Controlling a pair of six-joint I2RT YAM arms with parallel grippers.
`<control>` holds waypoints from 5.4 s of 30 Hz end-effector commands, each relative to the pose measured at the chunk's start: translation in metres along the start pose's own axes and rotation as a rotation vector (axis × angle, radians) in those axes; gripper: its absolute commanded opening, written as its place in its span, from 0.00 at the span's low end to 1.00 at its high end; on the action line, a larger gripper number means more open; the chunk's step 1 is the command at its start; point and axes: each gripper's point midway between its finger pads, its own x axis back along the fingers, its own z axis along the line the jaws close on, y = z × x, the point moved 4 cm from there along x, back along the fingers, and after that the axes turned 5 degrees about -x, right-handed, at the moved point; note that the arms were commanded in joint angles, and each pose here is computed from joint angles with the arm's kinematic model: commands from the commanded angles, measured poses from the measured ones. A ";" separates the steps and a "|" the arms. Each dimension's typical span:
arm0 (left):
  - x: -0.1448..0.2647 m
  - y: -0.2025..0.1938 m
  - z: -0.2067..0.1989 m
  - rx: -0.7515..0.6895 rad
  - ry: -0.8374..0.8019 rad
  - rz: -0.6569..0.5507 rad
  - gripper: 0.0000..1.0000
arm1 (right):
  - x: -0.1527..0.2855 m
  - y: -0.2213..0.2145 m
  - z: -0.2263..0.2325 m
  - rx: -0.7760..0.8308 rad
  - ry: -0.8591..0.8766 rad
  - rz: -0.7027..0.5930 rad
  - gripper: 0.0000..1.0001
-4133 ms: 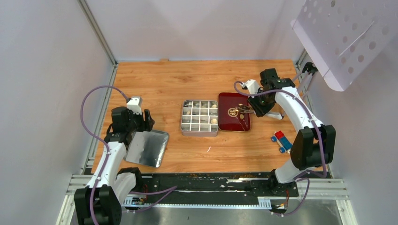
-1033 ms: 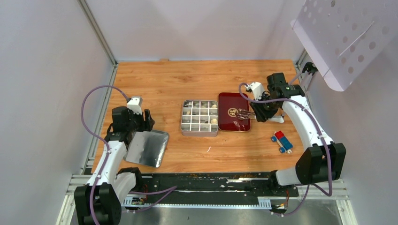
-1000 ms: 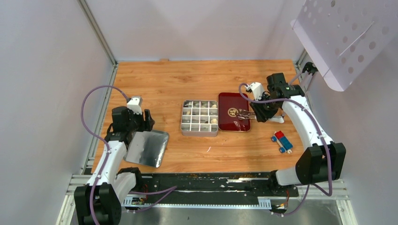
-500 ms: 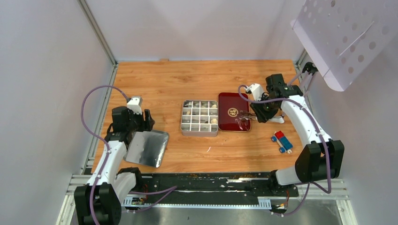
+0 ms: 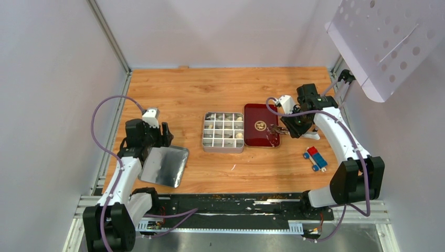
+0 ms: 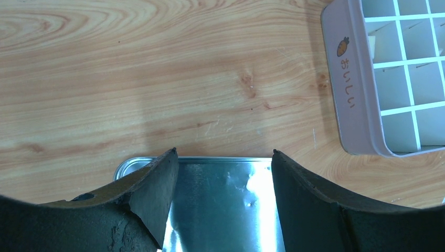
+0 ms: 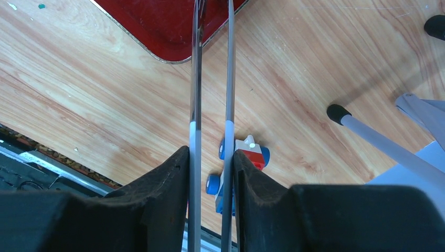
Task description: Pack the chocolate
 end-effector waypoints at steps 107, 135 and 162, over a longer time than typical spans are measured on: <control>-0.008 0.039 0.001 -0.028 -0.037 -0.015 0.74 | 0.024 -0.029 -0.050 -0.540 -0.265 -0.385 0.30; 0.005 0.068 0.019 -0.282 0.048 0.034 0.74 | -0.005 -0.030 -0.022 -0.797 0.007 -0.308 0.61; 0.023 0.024 -0.068 -0.285 -0.059 0.385 0.57 | 0.036 0.029 -0.014 -0.466 0.091 -0.569 0.57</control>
